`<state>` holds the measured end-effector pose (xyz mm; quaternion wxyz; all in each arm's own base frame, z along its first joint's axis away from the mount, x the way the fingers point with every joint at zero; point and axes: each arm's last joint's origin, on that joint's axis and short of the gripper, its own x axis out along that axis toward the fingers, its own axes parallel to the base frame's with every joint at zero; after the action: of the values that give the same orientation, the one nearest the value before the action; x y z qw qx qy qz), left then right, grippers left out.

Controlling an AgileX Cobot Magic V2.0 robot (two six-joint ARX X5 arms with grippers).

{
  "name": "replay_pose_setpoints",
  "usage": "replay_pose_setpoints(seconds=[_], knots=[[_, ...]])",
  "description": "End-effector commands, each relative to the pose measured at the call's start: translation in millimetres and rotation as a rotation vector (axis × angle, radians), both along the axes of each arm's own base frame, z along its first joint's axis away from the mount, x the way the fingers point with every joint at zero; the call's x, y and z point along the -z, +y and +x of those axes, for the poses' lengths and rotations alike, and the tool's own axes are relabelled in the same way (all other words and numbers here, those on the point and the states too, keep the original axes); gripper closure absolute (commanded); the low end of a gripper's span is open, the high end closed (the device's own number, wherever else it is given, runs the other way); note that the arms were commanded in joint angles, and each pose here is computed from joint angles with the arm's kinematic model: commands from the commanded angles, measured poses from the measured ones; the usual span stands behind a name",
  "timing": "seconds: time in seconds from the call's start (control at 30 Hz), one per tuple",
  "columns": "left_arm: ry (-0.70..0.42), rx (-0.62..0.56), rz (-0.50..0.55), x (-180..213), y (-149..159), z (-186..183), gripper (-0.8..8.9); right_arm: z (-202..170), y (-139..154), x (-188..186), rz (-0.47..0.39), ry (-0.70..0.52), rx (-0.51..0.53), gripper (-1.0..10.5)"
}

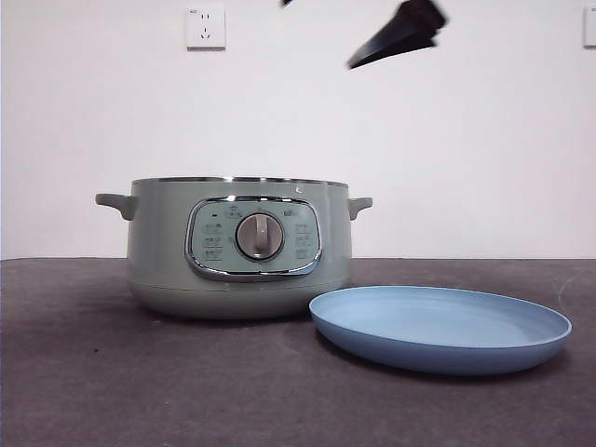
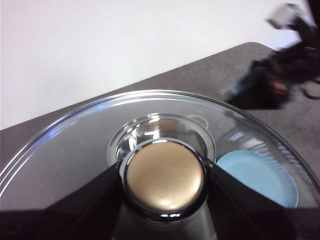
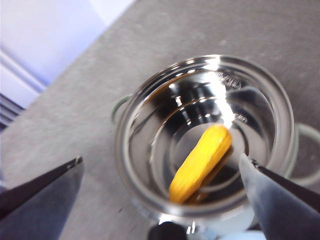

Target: Take the corn out from the steamer,put the corn on the plate,close the lid

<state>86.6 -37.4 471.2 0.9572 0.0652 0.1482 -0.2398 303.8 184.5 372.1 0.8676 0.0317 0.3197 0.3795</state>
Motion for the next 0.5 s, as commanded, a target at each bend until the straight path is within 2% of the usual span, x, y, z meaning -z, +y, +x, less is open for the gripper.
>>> replay_pose_setpoints(seconds=[0.03, 0.27, 0.37, 0.5], knots=[[-0.093, -0.015, -0.020, -10, 9, -21, 8.21, 20, 29, -2, -0.054, -0.014, 0.001, 4.1], [-0.090, -0.015, -0.019, -5, 19, -48, 8.21, 53, 91, 19, -0.198, -0.035, 0.035, 4.1], [-0.081, -0.014, -0.015, -3, 23, -55, 8.21, 69, 118, 55, -0.297, -0.016, 0.071, 4.1], [-0.060, -0.012, -0.001, 0, 24, -59, 8.21, 81, 132, 102, -0.417, 0.027, 0.116, 4.1]])
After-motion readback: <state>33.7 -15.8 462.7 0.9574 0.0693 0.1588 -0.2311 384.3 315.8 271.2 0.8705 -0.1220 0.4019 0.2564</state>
